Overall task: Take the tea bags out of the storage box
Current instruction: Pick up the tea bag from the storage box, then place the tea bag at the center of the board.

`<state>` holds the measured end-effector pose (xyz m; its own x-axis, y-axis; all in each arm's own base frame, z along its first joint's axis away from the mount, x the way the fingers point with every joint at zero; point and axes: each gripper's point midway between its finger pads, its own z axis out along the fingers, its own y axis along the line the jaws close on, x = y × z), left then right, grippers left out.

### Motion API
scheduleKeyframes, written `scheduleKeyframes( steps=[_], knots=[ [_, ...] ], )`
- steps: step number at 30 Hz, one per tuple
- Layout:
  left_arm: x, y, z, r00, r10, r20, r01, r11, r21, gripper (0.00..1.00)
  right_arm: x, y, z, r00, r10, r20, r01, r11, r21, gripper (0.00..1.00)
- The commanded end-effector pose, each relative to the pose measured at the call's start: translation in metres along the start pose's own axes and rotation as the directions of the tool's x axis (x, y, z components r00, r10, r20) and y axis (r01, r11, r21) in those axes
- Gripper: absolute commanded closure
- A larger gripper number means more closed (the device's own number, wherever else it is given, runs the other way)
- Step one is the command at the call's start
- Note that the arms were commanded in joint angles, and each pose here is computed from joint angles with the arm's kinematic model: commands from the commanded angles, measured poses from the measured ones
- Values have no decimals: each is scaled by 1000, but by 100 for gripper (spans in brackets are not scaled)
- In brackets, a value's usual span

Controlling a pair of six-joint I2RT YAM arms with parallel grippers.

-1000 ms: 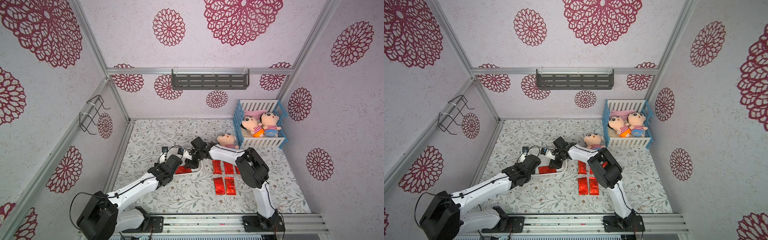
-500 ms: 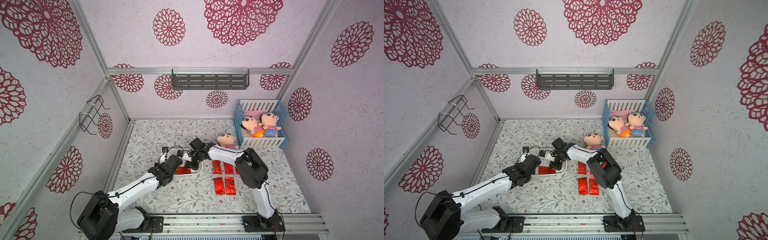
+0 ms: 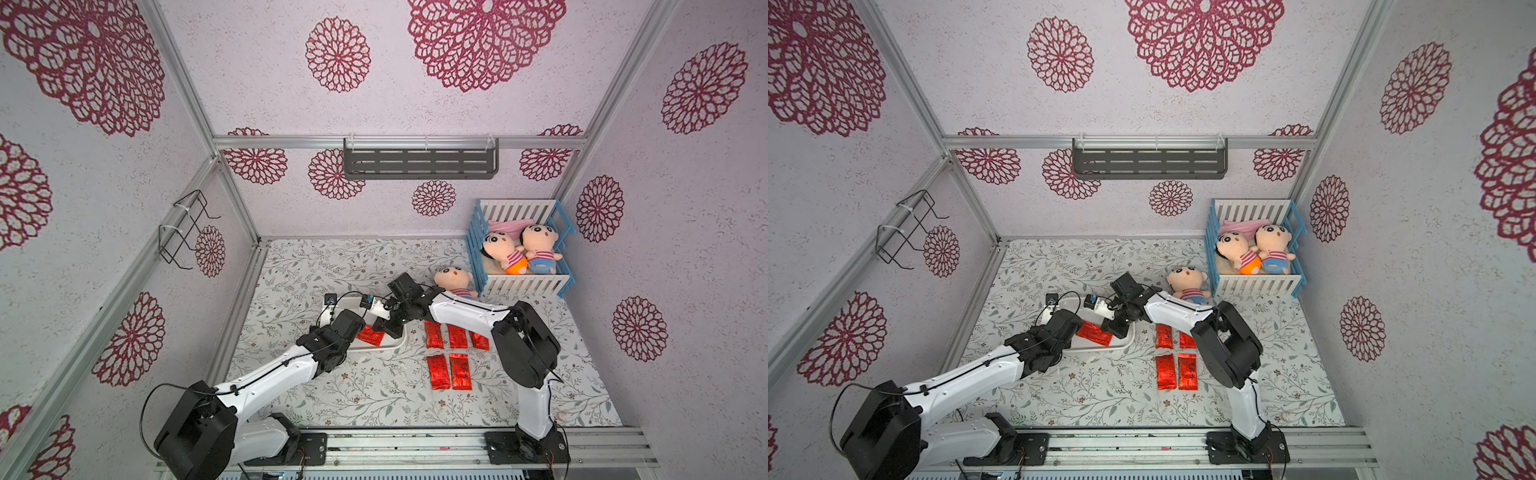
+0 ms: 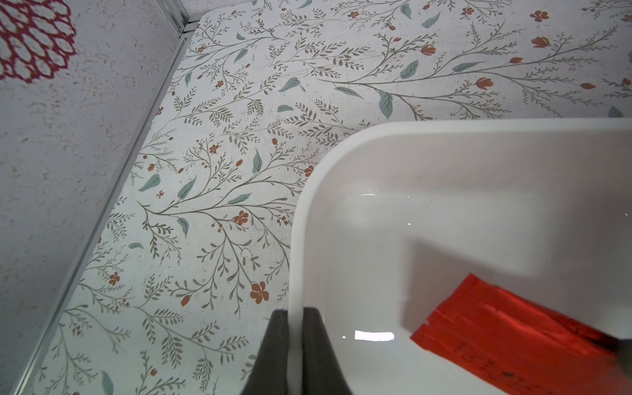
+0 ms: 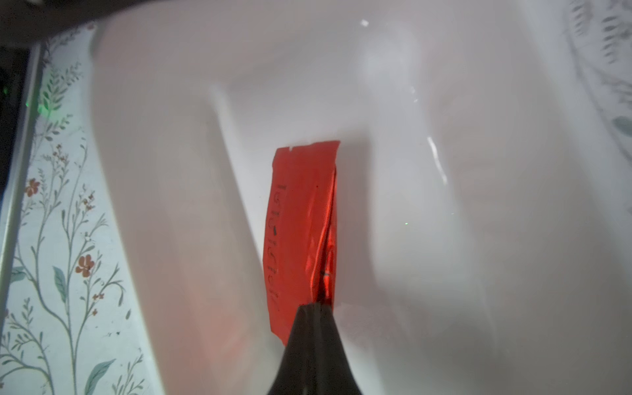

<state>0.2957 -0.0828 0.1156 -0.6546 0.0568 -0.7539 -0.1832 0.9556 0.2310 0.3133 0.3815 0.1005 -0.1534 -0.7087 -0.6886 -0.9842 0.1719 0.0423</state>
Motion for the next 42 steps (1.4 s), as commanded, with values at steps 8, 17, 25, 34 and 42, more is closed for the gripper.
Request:
scheduleKeyframes(
  steps=[8, 17, 25, 34, 42],
  knots=[
    [-6, -4, -3, 1000, 15, 16, -15, 1000, 1, 100, -45, -38, -63, 967, 88, 241, -134, 974, 180, 100],
    [-5, -6, -2, 1000, 21, 10, -21, 1000, -3, 100, -34, -41, -146, 849, 352, 395, -453, 869, 199, 100],
    [-4, -7, 0, 1000, 28, 3, -28, 1000, -8, 100, 66, -16, -204, 601, 674, 429, -798, 531, 285, 100],
    [-4, -6, -4, 1000, 17, 9, -17, 1000, 13, 100, 160, 31, -219, 363, 838, 407, -896, 193, 400, 100],
    [-2, -7, -4, 1000, 21, 5, -21, 1000, 22, 100, 216, 60, -232, 266, 894, 360, -834, 26, 551, 100]
  ],
)
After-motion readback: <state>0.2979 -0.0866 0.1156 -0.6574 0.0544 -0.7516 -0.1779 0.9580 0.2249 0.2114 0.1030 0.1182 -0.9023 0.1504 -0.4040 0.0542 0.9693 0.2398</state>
